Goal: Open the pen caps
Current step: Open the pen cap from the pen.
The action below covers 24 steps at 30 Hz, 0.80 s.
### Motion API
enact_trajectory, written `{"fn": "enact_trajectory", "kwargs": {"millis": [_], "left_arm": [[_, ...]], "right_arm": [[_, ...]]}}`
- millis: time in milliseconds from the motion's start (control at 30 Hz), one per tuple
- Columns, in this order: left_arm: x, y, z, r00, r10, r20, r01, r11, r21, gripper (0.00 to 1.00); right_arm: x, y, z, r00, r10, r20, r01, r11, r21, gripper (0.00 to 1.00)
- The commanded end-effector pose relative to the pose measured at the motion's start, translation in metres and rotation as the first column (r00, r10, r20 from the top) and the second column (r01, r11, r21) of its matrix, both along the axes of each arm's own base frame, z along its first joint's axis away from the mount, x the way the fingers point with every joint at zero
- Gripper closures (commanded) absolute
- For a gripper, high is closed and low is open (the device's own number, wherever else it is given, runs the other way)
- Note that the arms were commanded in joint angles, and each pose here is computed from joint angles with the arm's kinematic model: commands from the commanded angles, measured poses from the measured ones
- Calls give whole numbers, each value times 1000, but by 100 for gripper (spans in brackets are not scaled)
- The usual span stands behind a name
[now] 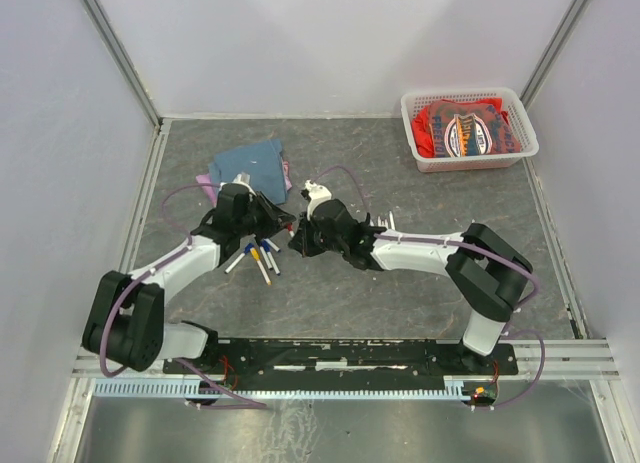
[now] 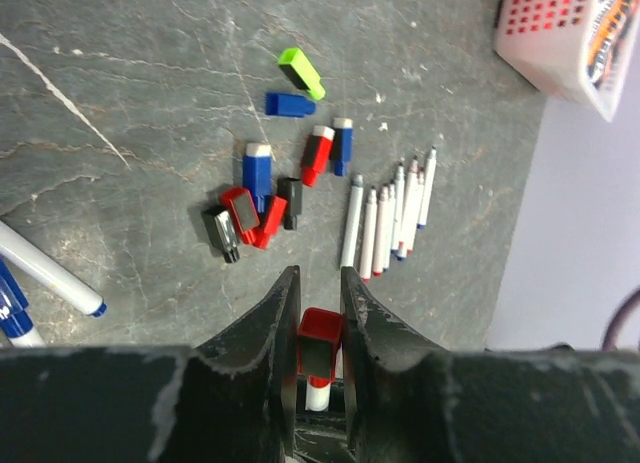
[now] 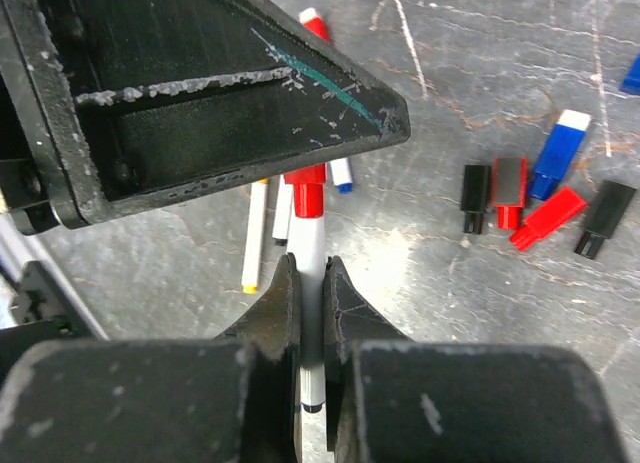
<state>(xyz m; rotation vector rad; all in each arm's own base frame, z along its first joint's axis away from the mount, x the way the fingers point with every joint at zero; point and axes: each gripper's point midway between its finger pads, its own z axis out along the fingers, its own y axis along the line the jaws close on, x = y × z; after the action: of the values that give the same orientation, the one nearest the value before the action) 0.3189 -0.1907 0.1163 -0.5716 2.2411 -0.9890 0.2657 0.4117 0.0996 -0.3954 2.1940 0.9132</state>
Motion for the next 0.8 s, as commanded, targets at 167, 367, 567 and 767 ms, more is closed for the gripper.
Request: {"fn": "enact_trajectory", "kwargs": {"millis": [167,367,567,767], "left_arm": [[42,22,-17,968,248,-28,-241,959,150,97],[53,28,-19,960,279,6,-275,941,198,97],[59,23,-10,959,270,90,-280,951,133,97],[55,11,9,963,187,196,-199,979,45,97]], "right_arm": [[10,-42,-32,994,-68,85,91,946,-311,99],[3,-50,-43,994,-37,101,72,923,-377,99],[-7,-40,-46,998,-30,57,44,964,-261,99],[-25,-22,-16,1000,31,-5,-31,999,38,99]]}}
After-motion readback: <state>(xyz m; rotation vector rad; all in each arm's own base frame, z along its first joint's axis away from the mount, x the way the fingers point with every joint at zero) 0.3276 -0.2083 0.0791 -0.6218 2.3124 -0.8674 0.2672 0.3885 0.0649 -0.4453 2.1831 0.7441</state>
